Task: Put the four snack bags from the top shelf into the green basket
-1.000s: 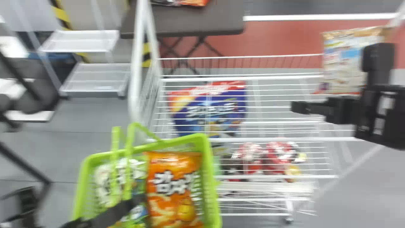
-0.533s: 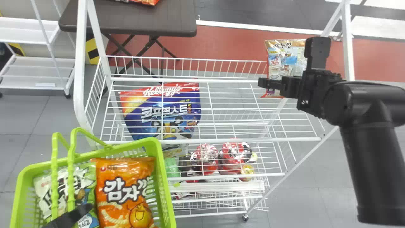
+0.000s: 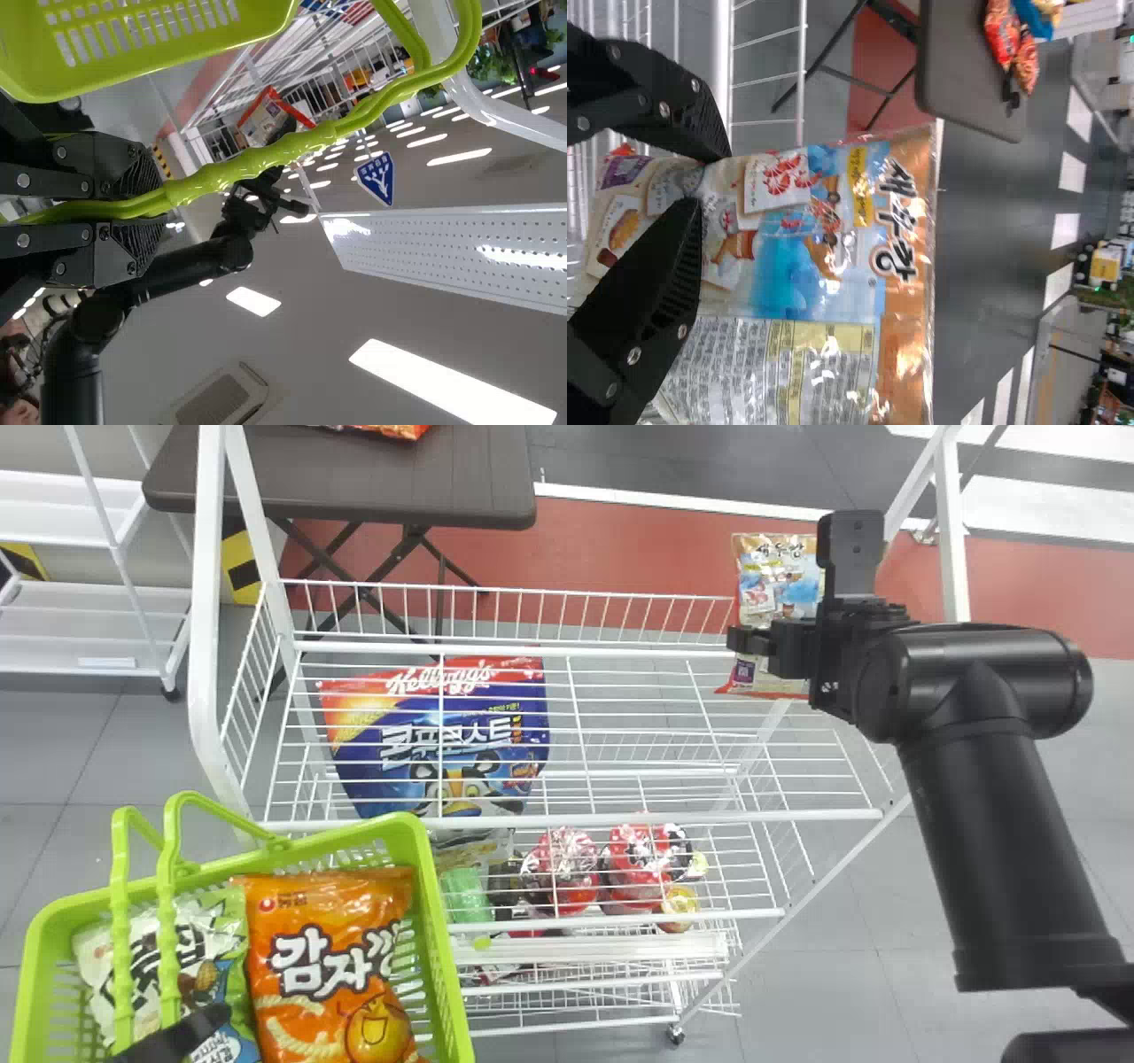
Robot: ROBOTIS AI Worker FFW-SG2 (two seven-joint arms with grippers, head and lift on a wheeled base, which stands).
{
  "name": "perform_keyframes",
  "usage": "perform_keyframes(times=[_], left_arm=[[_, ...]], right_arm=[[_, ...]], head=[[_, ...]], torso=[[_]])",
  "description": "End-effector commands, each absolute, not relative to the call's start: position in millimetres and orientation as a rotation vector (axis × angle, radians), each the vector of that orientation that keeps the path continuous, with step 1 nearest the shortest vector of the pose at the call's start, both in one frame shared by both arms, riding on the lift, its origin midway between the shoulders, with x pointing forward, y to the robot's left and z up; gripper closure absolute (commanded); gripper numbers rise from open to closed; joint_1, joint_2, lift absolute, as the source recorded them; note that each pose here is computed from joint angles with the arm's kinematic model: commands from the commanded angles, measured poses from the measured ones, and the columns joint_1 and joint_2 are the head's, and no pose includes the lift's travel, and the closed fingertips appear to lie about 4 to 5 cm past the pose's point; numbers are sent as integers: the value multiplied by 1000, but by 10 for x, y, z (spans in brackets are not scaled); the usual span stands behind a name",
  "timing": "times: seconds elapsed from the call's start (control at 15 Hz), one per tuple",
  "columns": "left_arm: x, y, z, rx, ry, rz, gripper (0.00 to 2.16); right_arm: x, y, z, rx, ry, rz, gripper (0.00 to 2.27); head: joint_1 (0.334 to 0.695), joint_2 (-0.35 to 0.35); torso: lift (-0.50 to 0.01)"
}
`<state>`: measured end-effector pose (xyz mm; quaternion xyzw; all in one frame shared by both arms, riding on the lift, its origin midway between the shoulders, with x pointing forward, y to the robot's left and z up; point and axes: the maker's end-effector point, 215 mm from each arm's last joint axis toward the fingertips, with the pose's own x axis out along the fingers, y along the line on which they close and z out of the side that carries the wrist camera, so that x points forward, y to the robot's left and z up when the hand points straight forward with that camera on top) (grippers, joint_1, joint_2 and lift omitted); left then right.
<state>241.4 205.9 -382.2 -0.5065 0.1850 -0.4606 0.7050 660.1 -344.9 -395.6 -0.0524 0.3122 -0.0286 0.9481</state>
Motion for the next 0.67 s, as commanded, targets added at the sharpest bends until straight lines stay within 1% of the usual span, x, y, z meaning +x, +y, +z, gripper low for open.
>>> perform_keyframes(times=[0.0, 0.2, 0.27, 0.33, 0.4, 0.53, 0.6], left_arm=[[2412, 2050, -3802, -1131, 403, -1033, 2145], [2444, 2077, -3797, -1128, 397, -1029, 2145], [2469, 2085, -3796, -1128, 392, -1029, 2145], [2487, 2095, -3802, -1131, 389, -1027, 2145], [2509, 2098, -3810, -1136, 386, -1026, 2145], [2552, 2100, -3795, -1132, 379, -1029, 2145], [2566, 2102, -3796, -1132, 378, -1030, 2145]], right_arm=[[6589, -3452, -3970, -113, 649, -66, 2256], [6496, -3401, -4079, -86, 678, -56, 2256], [6430, -3275, -4104, -68, 689, -40, 2253], [6372, -3194, -4088, -58, 678, -28, 2094], [6306, -3066, -4051, -60, 655, -9, 1615], [6160, -2783, -4042, -64, 629, 20, 157], [6086, -2667, -4027, -92, 615, 27, -2]], head=[[695, -171], [695, -172], [695, -169], [695, -166], [695, -160], [695, -139], [695, -124]], torso=[[0], [0], [0], [0], [0], [0], [0]])
